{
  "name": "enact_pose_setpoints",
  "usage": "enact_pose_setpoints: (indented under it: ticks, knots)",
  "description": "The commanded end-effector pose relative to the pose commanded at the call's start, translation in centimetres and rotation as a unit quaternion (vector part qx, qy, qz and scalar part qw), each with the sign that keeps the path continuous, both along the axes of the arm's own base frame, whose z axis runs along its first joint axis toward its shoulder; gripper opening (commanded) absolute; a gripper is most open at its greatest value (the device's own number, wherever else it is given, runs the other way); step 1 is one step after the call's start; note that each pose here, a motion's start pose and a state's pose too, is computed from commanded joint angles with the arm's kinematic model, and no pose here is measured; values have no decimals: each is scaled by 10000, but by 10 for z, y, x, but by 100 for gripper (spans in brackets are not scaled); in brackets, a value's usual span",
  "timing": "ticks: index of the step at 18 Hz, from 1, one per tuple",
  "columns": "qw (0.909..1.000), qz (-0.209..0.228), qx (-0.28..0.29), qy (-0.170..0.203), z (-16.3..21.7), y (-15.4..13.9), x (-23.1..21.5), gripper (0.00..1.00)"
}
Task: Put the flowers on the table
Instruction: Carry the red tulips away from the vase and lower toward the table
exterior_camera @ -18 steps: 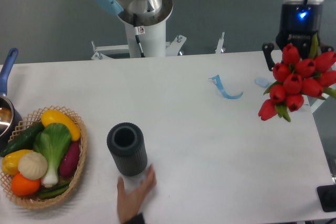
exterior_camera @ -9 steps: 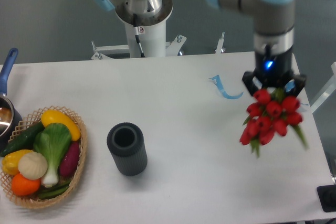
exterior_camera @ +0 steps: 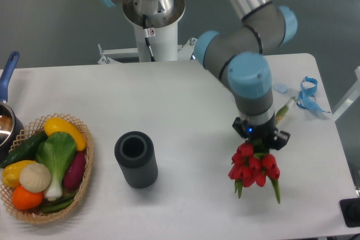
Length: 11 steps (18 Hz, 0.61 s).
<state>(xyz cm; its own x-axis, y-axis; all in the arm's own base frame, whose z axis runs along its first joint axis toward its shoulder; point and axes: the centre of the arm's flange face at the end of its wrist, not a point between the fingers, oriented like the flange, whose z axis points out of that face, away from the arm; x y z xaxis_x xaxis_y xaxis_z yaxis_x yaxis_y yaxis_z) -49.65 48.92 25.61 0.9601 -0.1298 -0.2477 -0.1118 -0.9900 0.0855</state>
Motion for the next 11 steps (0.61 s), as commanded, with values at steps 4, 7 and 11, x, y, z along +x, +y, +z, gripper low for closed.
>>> enact_pose_setpoints:
  ticks: [4, 7, 11]
  knots:
    - [9999, -33, -67, -115, -23, 11, -1, 38]
    - [9999, -42, -74, -138, -26, 12, 1, 40]
    - [9999, -45, 28, -88, -20, 13, 0, 89]
